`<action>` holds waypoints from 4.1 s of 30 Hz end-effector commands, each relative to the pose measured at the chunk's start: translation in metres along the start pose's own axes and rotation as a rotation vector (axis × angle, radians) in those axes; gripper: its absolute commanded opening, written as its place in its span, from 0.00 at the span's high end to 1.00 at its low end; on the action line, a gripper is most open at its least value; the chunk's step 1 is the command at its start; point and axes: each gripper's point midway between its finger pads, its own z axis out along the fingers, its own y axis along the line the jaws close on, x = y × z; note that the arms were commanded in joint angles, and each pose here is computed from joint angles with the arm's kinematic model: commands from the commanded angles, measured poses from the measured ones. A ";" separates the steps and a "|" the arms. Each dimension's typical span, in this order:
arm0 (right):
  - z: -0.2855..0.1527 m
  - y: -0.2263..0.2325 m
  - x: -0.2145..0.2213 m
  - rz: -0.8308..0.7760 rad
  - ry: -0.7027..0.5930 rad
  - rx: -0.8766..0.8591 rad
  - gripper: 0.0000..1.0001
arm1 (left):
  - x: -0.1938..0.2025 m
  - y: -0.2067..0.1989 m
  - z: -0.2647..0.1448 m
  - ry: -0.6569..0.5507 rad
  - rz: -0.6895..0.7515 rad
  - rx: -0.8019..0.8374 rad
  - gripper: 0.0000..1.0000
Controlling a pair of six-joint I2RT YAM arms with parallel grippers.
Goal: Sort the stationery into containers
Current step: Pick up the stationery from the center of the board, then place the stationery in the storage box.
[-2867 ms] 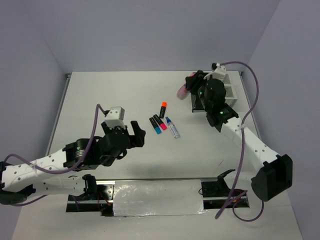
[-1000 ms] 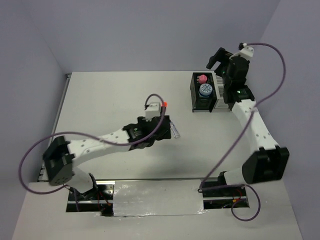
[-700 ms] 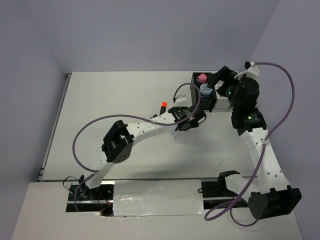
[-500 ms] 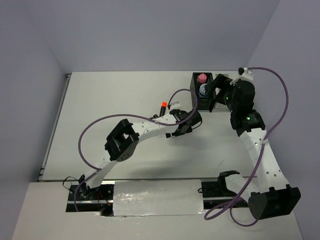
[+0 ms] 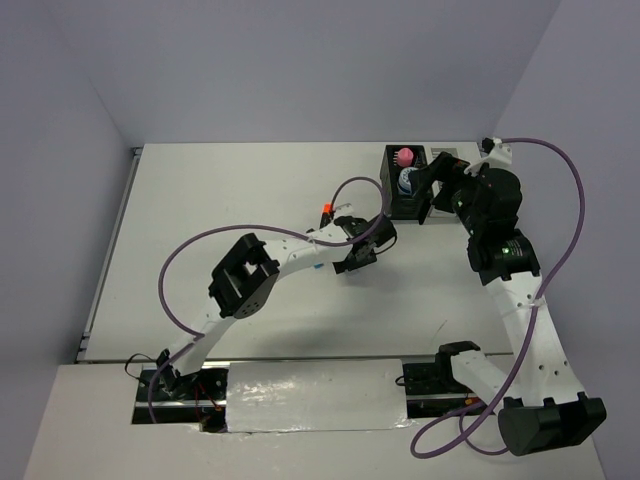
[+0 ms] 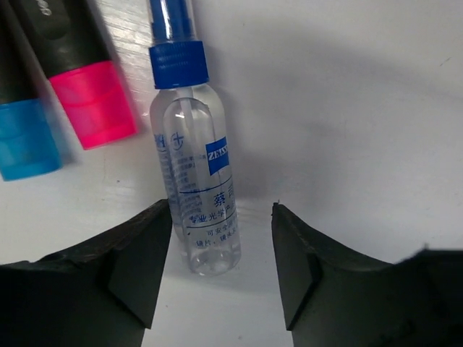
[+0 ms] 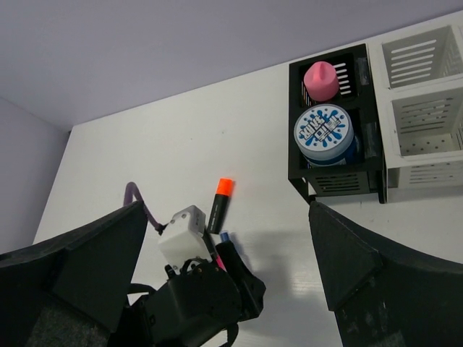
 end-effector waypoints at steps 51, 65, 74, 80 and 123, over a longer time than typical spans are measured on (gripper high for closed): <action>-0.017 0.091 0.127 0.050 0.298 -0.371 0.24 | -0.047 -0.028 -0.247 -0.532 0.349 1.318 1.00; 0.052 0.018 0.048 0.097 0.013 -0.098 1.00 | -0.091 0.051 -0.169 -0.416 0.294 0.494 0.01; 0.132 -0.080 -0.056 -0.025 -0.350 0.323 1.00 | -0.088 0.181 -0.207 -0.352 0.324 0.279 0.01; 0.175 -0.097 -0.085 -0.161 -0.408 0.322 1.00 | -0.082 0.229 -0.225 -0.348 0.357 0.298 0.01; 0.199 -0.167 -0.088 -0.126 -0.386 0.355 0.00 | -0.060 0.197 -0.146 -0.262 0.221 0.259 0.01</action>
